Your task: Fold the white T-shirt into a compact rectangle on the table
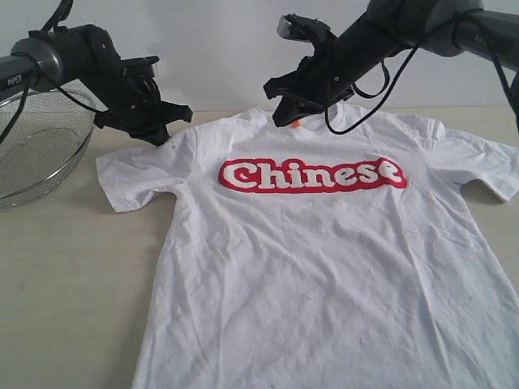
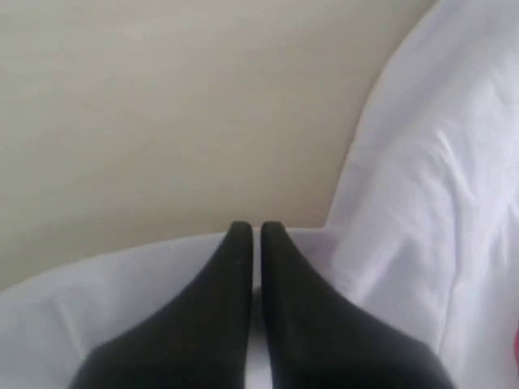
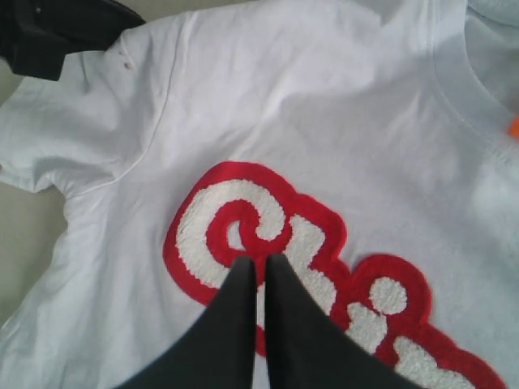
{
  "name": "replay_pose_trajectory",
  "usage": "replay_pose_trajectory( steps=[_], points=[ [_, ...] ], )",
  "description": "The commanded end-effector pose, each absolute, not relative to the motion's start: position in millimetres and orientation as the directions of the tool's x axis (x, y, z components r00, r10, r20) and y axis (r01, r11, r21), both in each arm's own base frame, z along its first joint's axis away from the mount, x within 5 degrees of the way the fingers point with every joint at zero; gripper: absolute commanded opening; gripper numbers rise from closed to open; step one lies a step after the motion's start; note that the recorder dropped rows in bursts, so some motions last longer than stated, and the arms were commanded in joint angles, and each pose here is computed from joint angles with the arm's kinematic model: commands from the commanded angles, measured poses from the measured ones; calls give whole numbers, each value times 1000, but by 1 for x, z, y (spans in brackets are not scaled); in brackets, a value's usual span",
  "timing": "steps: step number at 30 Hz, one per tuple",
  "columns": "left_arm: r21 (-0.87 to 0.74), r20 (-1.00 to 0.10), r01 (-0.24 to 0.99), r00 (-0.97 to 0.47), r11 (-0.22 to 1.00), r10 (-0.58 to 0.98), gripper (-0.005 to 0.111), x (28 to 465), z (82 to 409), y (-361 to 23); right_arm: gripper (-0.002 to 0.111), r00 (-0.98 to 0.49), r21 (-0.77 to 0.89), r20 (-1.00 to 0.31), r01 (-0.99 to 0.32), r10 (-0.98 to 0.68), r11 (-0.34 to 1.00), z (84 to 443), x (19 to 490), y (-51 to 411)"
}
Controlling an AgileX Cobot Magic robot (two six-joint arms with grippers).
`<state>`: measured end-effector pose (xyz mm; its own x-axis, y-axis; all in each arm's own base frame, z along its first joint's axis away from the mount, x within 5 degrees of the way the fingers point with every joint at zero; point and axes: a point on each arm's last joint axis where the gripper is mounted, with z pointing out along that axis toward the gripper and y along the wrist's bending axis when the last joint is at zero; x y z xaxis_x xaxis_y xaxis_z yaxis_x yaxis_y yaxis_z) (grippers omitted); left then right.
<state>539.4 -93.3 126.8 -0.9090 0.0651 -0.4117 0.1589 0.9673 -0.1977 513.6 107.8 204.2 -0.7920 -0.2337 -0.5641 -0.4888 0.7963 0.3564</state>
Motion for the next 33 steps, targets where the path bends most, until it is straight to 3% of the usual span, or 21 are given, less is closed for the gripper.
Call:
replay_pose_trajectory(
  steps=[1,10,18,27,33],
  points=[
    [-195,-388,170,-918,966,83,4,538,120,-97,0,-787,346,-566,-495,-243,797,205,514,105],
    [-117,-323,193,-935,974,146,4,533,110,-90,0,-787,346,-566,-496,-244,797,205,513,105],
    [-78,-334,192,-930,978,156,4,535,109,-88,0,-788,348,-566,-495,-243,796,205,513,105],
    [31,-356,111,-927,993,115,4,538,109,-77,0,-789,350,-565,-495,-242,795,206,513,105],
    [-18,-384,38,-923,999,28,4,542,110,-70,0,-789,351,-564,-496,-243,794,205,513,105]
  ],
)
